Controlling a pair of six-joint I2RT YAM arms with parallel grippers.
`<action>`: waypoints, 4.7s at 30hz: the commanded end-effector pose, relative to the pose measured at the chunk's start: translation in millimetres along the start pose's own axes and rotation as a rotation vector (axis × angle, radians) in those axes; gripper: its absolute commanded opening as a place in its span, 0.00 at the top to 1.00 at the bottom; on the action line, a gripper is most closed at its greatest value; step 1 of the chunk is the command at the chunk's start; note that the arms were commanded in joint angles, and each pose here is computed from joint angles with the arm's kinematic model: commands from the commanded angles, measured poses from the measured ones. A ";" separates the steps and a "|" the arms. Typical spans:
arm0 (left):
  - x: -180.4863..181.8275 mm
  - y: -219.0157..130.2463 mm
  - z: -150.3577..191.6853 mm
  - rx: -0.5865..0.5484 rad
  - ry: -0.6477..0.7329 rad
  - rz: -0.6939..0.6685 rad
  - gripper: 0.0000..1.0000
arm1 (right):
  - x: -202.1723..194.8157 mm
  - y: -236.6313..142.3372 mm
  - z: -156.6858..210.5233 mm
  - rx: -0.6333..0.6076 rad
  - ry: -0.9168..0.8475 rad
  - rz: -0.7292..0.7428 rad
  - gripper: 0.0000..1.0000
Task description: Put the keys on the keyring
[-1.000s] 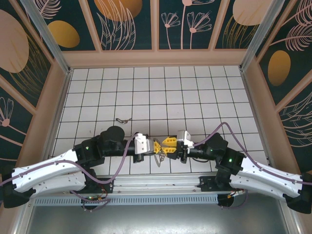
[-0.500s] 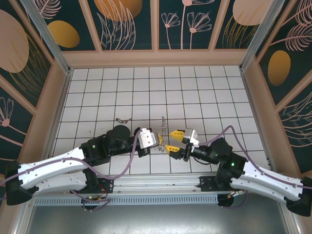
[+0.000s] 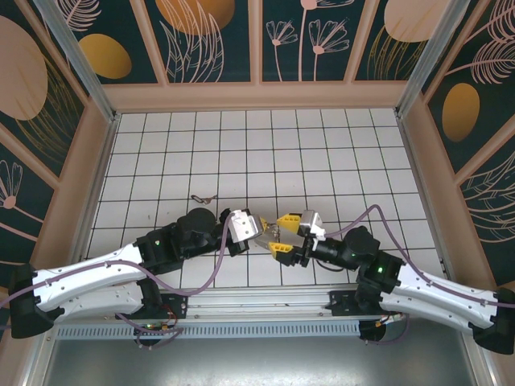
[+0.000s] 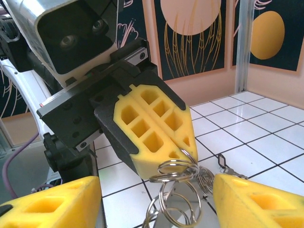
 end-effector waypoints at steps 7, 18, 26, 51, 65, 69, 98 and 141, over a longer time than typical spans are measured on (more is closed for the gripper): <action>4.9 -8.7 -17.4 -0.086 0.000 -0.013 1.00 | -8.9 9.7 2.7 0.016 0.010 0.061 0.49; 0.1 -11.8 -19.8 -0.104 -0.022 0.020 1.00 | -19.8 7.2 1.6 0.009 -0.016 0.140 0.94; -4.2 -10.1 -19.9 -0.123 -0.080 0.047 1.00 | -19.0 -2.6 -5.9 -0.061 -0.057 0.153 1.00; -6.6 -12.2 -11.2 -0.122 -0.146 0.044 0.87 | 10.1 -13.0 -18.3 -0.218 -0.246 0.139 1.00; -8.2 -14.9 -10.2 -0.118 -0.147 0.053 0.95 | 11.7 -14.4 -19.8 -0.228 -0.258 0.139 1.00; -8.0 -17.4 -11.0 -0.121 -0.151 0.053 0.92 | 12.4 -14.8 -20.1 -0.229 -0.261 0.139 1.00; -18.9 -22.1 -5.9 -0.108 -0.176 0.120 1.00 | 9.6 -18.9 -19.9 -0.248 -0.277 0.172 1.00; -17.0 -26.4 -26.1 -0.159 -0.180 0.148 0.66 | 22.1 -17.4 -19.4 -0.272 -0.345 0.166 1.00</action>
Point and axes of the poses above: each hand's point on the last joint's axis, 136 mm out from that joint toward the fingers, its own y axis out along the fingers, its own x axis along the line the jaws close on, z = x × y, the point moved 3 cm from there along -y, back along the fingers, and after that the axes turned 7 degrees about y, right-handed, at the moved point
